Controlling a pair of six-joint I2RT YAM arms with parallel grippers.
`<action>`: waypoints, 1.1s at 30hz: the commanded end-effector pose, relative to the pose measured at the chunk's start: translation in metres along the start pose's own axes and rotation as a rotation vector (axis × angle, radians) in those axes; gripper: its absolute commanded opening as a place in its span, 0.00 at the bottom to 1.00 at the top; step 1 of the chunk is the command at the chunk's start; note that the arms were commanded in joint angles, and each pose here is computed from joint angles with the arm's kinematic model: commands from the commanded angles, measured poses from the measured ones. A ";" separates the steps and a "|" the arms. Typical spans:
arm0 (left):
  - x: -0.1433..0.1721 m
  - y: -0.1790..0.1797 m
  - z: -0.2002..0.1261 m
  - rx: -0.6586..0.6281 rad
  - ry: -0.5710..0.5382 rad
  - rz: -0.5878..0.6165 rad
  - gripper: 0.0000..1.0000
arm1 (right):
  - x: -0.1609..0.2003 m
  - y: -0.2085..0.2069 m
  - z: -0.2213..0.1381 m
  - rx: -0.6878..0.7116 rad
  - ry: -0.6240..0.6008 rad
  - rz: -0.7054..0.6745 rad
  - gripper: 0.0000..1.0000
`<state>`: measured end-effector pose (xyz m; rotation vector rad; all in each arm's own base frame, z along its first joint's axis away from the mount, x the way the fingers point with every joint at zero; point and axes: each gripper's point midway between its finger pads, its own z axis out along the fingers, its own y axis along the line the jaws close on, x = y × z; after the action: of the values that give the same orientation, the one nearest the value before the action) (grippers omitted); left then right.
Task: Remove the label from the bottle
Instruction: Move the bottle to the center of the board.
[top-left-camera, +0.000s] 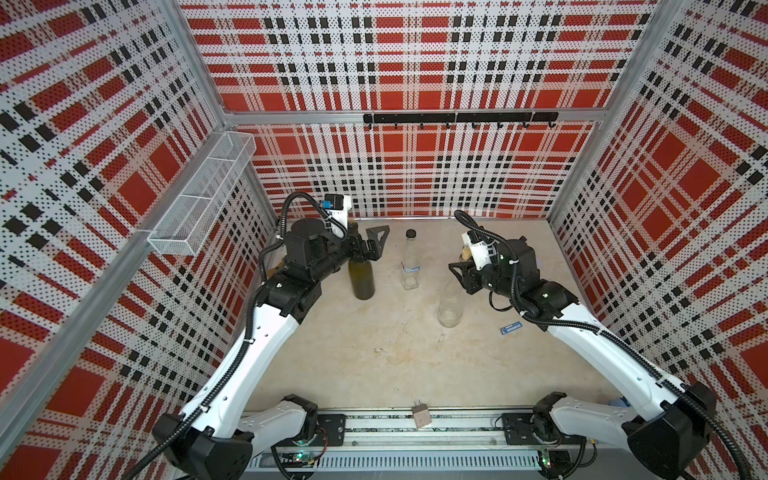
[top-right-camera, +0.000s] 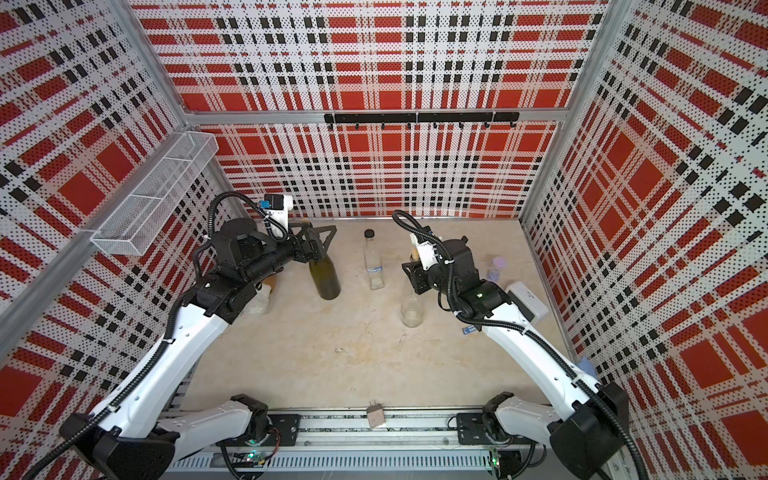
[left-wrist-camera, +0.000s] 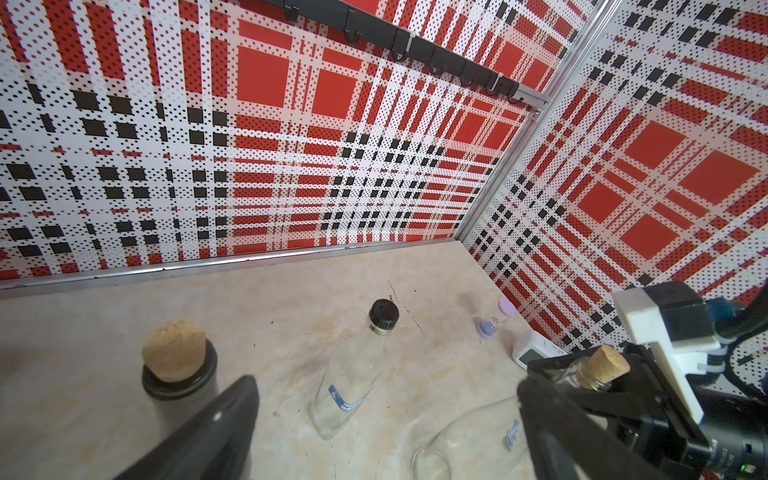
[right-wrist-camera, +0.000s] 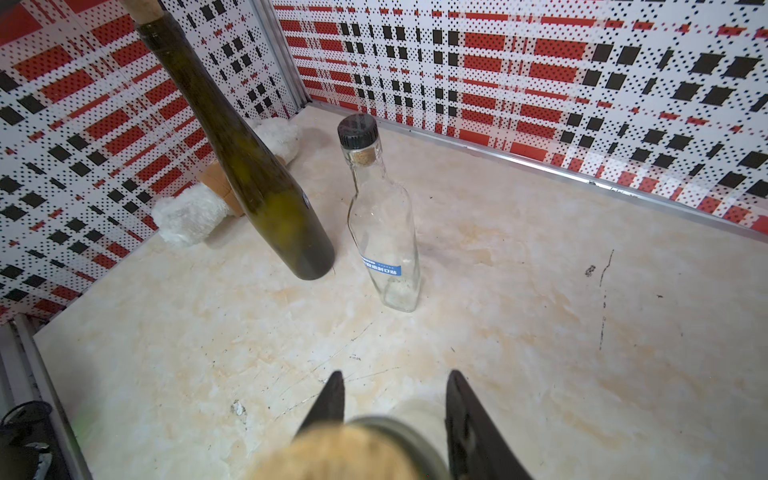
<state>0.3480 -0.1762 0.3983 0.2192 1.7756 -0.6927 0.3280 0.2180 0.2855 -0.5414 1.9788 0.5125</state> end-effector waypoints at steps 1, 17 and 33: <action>0.000 0.002 0.002 0.007 -0.011 -0.016 0.99 | -0.017 0.002 -0.004 0.001 -0.075 -0.014 0.35; 0.002 0.003 0.002 0.018 -0.013 -0.030 1.00 | -0.043 -0.013 -0.013 0.093 -0.091 -0.090 0.27; 0.004 0.004 0.007 0.022 -0.011 -0.038 0.99 | -0.079 -0.097 -0.008 0.240 -0.131 -0.110 0.27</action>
<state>0.3494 -0.1795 0.3912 0.2157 1.7773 -0.7307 0.3914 0.1477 0.2885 -0.4571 2.0473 0.2343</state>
